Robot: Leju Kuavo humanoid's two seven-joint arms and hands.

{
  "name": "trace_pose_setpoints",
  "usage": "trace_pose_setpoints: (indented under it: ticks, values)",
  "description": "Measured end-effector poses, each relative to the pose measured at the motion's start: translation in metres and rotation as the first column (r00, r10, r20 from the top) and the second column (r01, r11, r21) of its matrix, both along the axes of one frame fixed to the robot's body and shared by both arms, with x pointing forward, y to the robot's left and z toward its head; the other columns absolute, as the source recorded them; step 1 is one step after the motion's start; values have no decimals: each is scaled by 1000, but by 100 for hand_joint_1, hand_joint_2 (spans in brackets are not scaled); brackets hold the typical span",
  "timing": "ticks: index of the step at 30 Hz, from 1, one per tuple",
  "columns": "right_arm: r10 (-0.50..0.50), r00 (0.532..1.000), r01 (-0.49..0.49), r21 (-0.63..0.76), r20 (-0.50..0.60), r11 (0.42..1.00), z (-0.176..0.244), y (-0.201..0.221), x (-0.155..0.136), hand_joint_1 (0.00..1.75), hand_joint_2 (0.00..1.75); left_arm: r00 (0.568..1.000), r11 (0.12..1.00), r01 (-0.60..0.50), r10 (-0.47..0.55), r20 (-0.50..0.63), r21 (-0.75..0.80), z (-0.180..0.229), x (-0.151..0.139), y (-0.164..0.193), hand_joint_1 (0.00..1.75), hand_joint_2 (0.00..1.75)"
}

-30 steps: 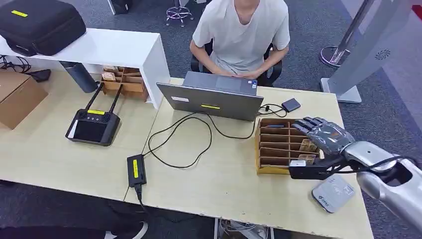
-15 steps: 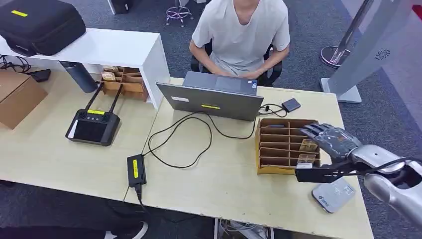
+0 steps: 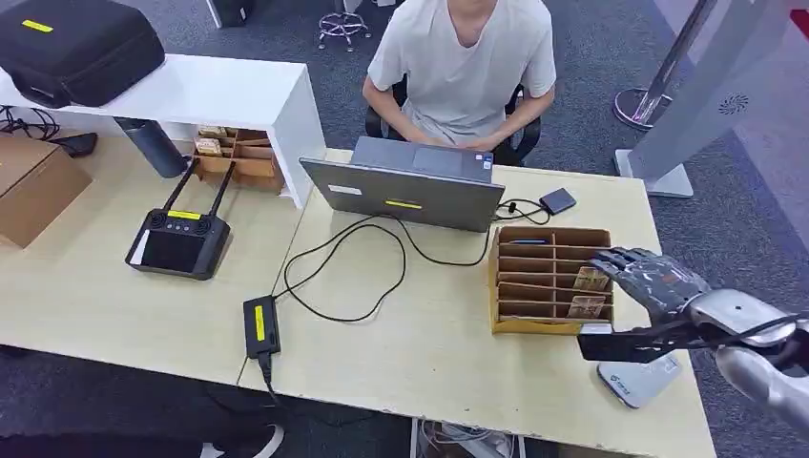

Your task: Pass the card to the sensor for recognition and then transmit it.

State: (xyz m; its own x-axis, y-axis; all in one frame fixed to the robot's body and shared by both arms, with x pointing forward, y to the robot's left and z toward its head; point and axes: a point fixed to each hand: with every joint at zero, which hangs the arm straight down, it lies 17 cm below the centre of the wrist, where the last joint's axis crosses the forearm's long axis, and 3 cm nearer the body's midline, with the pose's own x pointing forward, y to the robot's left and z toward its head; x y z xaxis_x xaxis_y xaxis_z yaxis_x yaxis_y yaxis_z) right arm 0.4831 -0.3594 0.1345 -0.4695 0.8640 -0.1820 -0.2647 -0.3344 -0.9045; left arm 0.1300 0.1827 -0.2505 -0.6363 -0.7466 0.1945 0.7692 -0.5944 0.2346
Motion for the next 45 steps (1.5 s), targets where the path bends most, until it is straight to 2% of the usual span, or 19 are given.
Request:
trace_pose_setpoints:
  ticks: [13, 31, 32, 33, 43, 44, 45]
  values:
    - [-14, 996, 15, 8, -85, 1000, -37, -6, -23, 0, 175, 1000, 1000, -10, 10, -7, 0, 0, -2, 0, 0, 175]
    - [-20, 994, 21, 7, -109, 1000, -47, -8, -29, 0, 175, 1000, 1000, -14, 14, 1, 4, 0, 0, -2, 0, 175]
    - [-21, 994, 22, 6, -111, 1000, -47, -7, -29, 143, 175, 1000, 1000, -15, 15, 0, 8, 0, 0, -1, 0, 175]
    - [-24, 993, 25, 5, -113, 1000, -47, -6, -29, 175, 175, 1000, 1000, -17, 17, -6, 10, 0, -1, -1, 0, 175]
    - [-4, 995, 7, 27, -99, 1000, -40, 1, -28, 175, 175, 1000, 1000, -20, 20, 3, 14, -1, 0, -1, 0, 175]
    - [-5, 995, 8, 26, -99, 1000, -40, 1, -28, 164, 175, 1000, 1000, -22, 22, 3, 14, -1, 0, -1, 0, 175]
    - [-6, 995, 9, 26, -100, 1000, -40, 1, -28, 162, 175, 1000, 1000, -23, 23, 3, 14, -1, 0, -1, 0, 175]
